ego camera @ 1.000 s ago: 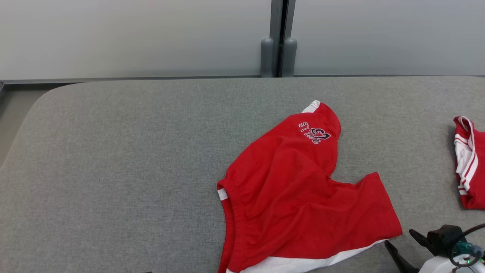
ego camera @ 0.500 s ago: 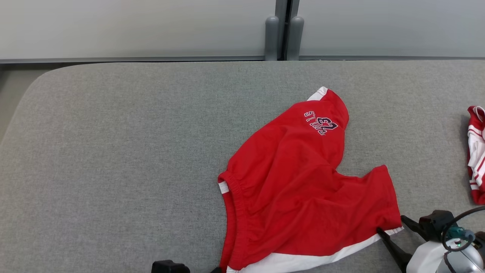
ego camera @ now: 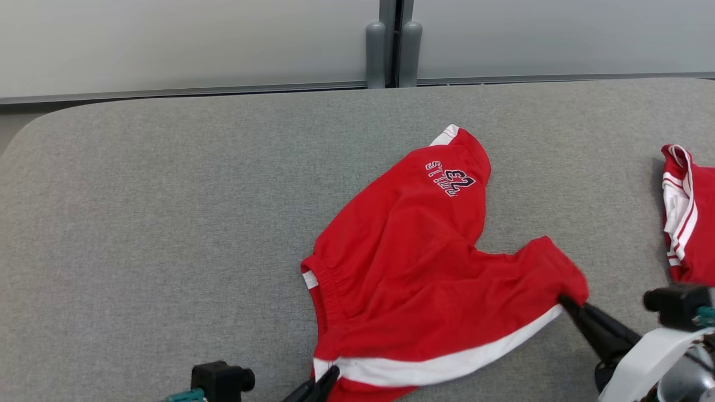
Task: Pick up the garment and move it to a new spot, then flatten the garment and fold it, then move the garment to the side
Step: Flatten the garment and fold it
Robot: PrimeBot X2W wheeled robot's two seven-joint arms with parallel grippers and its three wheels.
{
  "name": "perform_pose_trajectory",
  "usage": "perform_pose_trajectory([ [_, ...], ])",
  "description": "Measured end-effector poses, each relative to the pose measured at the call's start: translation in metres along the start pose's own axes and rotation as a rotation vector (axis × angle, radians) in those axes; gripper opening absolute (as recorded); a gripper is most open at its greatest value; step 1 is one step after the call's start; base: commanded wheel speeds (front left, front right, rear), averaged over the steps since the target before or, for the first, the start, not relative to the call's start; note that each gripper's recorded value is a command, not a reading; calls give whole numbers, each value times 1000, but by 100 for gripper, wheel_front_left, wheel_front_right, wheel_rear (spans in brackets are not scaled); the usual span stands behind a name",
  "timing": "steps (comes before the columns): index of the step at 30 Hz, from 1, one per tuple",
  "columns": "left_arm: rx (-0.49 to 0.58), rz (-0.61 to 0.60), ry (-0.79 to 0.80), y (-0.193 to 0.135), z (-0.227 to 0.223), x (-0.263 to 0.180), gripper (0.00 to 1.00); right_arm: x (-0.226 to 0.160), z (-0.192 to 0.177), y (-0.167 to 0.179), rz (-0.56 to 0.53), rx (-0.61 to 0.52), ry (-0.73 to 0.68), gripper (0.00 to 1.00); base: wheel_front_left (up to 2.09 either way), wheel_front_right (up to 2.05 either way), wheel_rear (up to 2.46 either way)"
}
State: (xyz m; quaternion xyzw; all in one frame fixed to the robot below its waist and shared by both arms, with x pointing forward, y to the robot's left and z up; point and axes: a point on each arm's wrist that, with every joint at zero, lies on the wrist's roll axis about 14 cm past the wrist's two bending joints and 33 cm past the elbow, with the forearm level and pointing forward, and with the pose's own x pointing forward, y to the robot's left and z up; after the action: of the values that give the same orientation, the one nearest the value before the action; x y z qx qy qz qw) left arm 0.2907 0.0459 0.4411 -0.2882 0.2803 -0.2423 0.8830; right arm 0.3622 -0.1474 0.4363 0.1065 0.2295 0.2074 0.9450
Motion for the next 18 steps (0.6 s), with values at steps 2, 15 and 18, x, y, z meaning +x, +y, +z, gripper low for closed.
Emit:
perform_pose_trajectory([
  [2, 17, -60, -73, -17, 29, -3, 0, -11, 27, 4, 29, 57, -55, 0, 0, 0, 0],
  [15, 434, -214, -432, -49, 247, 49, 0, 11, 202, -16, 145, -63, -192, 0, 0, 0, 0],
  [18, 456, -221, -487, -45, 296, 84, 0, 49, 240, -28, 130, -104, -227, 0, 0, 0, 0],
])
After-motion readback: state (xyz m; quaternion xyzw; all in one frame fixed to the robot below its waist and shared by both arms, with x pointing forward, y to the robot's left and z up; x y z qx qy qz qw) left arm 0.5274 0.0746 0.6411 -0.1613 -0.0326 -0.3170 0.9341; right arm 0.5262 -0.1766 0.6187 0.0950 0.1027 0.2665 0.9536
